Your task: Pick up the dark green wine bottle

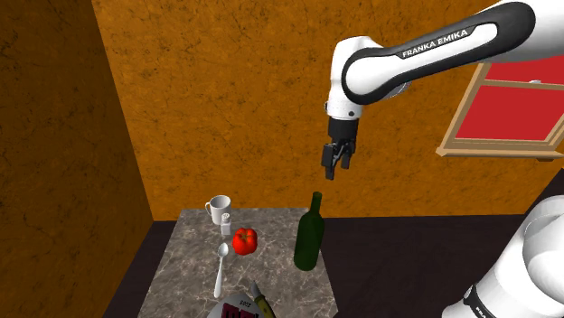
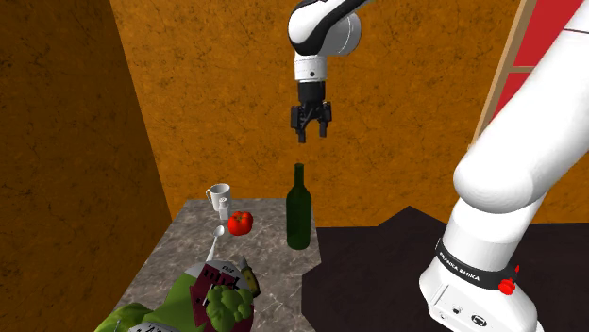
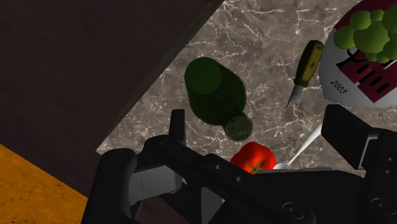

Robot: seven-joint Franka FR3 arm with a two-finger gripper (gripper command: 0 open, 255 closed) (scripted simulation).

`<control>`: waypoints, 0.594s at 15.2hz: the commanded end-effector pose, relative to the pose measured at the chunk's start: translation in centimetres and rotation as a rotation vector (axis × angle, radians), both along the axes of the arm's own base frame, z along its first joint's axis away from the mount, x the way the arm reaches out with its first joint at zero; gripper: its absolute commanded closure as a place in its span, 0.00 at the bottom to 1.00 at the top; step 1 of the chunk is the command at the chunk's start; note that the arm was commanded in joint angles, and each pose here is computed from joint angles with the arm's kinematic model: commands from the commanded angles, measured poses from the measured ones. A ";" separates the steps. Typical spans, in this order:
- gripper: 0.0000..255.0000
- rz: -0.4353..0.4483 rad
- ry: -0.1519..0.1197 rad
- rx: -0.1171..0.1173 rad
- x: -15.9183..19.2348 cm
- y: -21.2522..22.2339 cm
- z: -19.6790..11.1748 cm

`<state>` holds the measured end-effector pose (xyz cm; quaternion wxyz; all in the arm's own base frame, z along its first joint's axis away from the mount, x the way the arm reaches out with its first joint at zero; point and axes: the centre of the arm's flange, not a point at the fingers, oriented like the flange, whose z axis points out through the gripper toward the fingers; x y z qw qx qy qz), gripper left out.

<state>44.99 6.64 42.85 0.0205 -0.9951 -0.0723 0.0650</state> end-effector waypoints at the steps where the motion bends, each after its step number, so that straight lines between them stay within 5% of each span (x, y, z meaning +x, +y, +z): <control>1: 0.00 0.008 0.013 0.001 1.7 0.7 -2.4; 9: 0.00 0.026 0.047 0.003 5.5 2.1 -9.5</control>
